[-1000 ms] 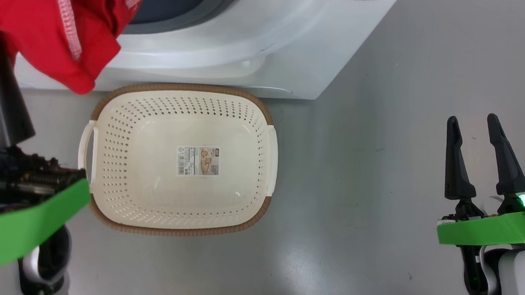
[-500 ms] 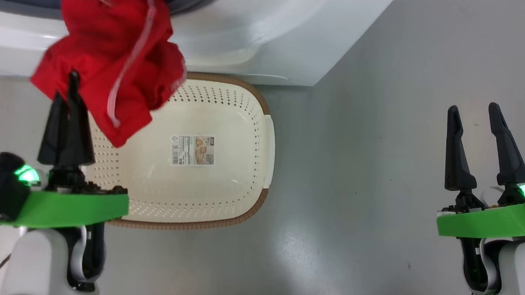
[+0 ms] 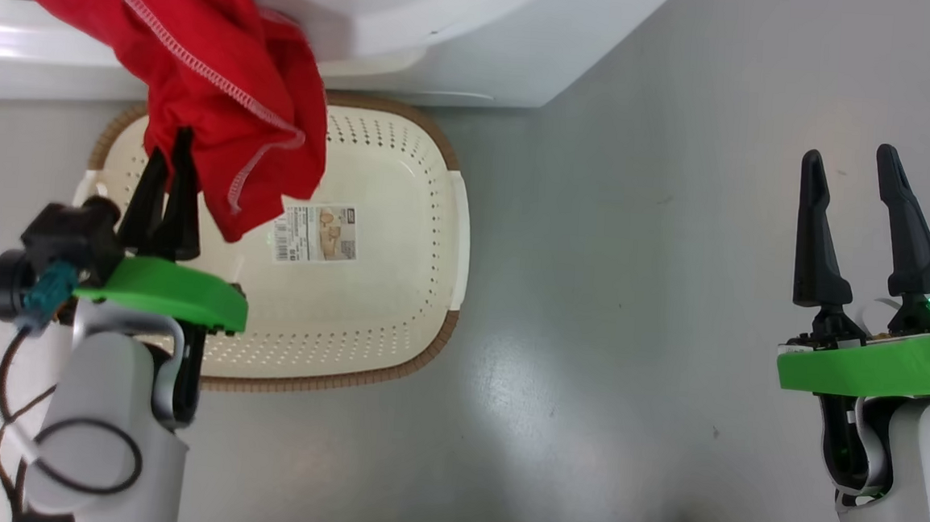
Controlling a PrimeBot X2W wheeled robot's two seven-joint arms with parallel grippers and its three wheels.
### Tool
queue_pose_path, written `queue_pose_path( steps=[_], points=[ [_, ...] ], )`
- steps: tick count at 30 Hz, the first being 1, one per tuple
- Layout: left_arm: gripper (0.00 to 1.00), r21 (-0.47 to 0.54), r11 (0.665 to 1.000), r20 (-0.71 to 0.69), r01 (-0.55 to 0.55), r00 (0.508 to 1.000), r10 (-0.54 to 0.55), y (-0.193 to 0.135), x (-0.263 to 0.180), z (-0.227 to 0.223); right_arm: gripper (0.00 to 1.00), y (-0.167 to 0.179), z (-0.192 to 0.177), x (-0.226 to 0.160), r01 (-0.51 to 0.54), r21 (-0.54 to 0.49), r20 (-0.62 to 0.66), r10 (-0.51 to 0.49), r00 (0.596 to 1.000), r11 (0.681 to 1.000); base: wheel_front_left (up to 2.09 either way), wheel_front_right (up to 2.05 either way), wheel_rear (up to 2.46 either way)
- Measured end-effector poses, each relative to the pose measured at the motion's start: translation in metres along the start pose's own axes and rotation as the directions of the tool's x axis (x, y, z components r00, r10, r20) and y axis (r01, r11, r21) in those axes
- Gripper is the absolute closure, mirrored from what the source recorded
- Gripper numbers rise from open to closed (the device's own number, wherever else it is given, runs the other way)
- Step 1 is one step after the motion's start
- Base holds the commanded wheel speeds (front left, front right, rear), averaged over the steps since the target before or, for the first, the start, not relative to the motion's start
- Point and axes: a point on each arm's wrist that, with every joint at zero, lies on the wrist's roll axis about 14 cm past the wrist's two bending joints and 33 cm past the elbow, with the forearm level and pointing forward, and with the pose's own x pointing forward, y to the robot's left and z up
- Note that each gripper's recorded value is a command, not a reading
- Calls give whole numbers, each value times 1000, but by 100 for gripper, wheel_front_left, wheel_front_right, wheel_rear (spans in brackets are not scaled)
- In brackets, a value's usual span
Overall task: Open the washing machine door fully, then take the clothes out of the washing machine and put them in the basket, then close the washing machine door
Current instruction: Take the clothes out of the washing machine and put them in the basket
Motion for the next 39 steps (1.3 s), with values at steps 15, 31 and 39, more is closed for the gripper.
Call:
queue_pose_path(
  steps=[15,31,39],
  points=[
    [7,30,999,-128,30,991,-26,-8,20,-34,0,-7,-1,1,18,1,-1,-18,1000,1000,0,0,0],
    [0,-10,999,-3,38,999,-38,-9,10,12,0,6,15,1,-13,13,36,13,999,1000,0,0,0],
    [0,-6,999,99,40,994,-39,-8,-9,43,0,10,18,-4,-20,16,37,20,999,1000,0,0,0]
  ],
)
